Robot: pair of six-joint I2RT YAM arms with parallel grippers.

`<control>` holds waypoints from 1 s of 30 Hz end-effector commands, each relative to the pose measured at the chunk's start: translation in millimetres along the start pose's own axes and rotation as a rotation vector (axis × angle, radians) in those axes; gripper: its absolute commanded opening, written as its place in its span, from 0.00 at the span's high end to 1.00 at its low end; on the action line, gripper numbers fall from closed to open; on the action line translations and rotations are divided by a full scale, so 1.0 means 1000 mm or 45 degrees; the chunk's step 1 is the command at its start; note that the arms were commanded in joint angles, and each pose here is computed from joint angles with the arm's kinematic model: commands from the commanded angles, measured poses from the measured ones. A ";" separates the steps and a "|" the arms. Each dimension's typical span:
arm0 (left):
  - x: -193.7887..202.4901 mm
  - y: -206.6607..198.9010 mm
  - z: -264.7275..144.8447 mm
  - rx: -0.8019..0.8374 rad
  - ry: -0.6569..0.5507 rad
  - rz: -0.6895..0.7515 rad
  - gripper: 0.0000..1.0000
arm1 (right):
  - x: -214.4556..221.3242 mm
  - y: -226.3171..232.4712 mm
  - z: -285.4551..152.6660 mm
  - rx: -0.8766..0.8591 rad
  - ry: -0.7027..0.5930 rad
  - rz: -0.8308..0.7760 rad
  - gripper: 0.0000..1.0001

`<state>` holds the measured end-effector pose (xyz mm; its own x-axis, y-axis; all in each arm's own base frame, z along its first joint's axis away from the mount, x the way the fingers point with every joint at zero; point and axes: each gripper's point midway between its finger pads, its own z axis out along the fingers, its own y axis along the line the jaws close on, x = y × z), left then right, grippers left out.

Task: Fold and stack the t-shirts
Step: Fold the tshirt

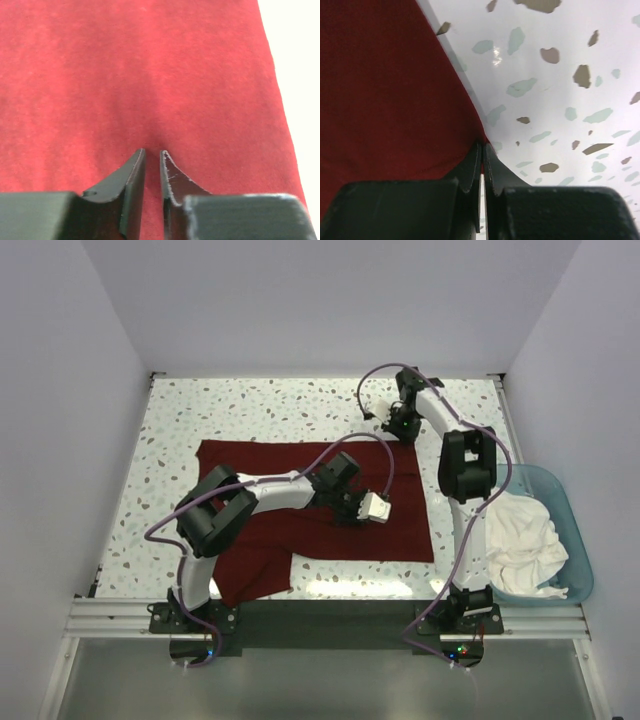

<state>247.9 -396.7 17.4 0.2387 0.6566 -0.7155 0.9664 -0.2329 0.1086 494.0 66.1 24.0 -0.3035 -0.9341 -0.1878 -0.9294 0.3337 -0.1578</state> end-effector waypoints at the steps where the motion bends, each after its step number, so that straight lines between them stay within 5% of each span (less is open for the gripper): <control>1: 0.009 -0.014 0.006 0.087 0.024 0.036 0.80 | -0.002 -0.029 -0.001 0.116 0.012 -0.005 1.00; 12: 0.015 -0.028 0.009 0.184 0.014 -0.016 0.87 | 0.012 -0.048 0.022 0.224 0.129 -0.005 1.00; 14: 0.011 -0.024 0.007 0.164 0.010 -0.044 0.82 | 0.012 -0.044 0.023 0.212 0.144 0.005 1.00; 17: -0.012 0.007 -0.016 0.071 -0.071 -0.106 0.60 | 0.001 -0.040 0.006 0.205 0.106 0.039 0.76; 19: -0.027 0.033 -0.047 0.012 -0.163 -0.241 0.53 | -0.012 -0.039 -0.020 0.221 0.025 0.078 0.56; 22: -0.056 0.069 -0.108 -0.119 -0.294 -0.358 0.52 | -0.022 -0.041 -0.046 0.266 -0.043 0.121 0.44; 25: -0.031 0.093 -0.171 -0.276 -0.313 -0.527 0.51 | -0.025 -0.038 -0.073 0.294 -0.071 0.184 0.43; 30: 0.094 0.108 -0.249 -0.601 -0.085 -0.927 0.52 | -0.022 -0.010 -0.089 0.207 -0.088 0.317 0.43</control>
<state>397.4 -240.0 153.6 -0.2354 0.4875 -0.8408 0.9235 0.3818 -0.0371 512.0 65.0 75.8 -0.4441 -0.8651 -0.2332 -0.8193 0.4975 -0.2851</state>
